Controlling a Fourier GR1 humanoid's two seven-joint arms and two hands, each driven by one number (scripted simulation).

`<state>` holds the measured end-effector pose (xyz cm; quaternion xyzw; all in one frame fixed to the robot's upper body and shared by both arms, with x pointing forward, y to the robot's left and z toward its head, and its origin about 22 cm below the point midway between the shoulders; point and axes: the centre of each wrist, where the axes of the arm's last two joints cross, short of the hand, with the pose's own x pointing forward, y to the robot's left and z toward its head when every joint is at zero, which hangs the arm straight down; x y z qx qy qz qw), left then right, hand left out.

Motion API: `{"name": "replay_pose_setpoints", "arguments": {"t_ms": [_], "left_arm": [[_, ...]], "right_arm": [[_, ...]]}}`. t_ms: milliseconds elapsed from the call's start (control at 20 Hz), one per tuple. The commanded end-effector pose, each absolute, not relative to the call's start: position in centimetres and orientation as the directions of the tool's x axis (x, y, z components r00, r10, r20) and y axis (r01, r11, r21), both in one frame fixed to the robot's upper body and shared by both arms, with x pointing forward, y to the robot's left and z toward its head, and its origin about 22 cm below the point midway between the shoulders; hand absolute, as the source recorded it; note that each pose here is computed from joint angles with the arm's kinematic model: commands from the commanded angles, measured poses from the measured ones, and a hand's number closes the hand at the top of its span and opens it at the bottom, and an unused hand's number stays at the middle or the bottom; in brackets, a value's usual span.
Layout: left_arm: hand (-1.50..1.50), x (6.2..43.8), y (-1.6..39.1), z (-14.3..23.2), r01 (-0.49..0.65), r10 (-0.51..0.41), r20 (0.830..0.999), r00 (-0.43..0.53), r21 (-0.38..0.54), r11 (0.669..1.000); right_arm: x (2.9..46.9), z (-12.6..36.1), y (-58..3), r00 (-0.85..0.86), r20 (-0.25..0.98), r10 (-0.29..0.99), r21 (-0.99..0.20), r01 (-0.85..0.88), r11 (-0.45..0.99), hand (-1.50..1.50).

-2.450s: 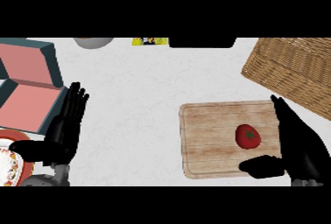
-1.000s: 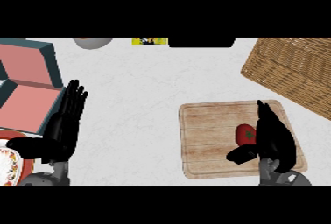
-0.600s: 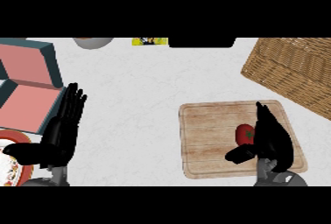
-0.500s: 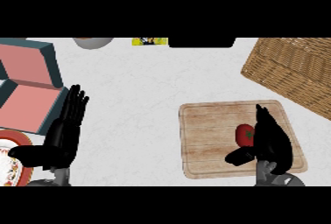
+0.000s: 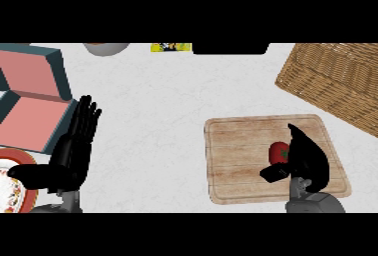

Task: Pick the tomato from the cutting board and place it in the basket

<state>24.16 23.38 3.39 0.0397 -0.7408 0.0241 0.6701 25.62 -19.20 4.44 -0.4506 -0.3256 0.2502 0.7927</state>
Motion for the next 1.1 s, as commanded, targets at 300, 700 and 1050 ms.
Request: {"name": "replay_pose_setpoints", "arguments": {"t_ms": [300,700,1050], "left_arm": [[0.00,24.9,24.7,5.1,-0.100,-0.031,0.993,-0.110,0.020,0.995],[0.00,22.8,24.2,2.4,-0.080,-0.034,0.995,-0.097,0.027,0.996],[0.00,24.9,22.7,3.5,-0.033,-0.030,0.991,-0.134,0.026,0.999]], "right_arm": [[26.5,3.6,-20.2,0.593,0.208,0.778,-0.881,-0.231,0.412,1.50],[27.1,4.5,-18.8,0.567,0.190,0.801,-0.911,-0.203,0.359,1.50],[34.3,1.4,-15.4,0.516,0.149,0.844,-0.943,-0.184,0.279,1.50]]}}
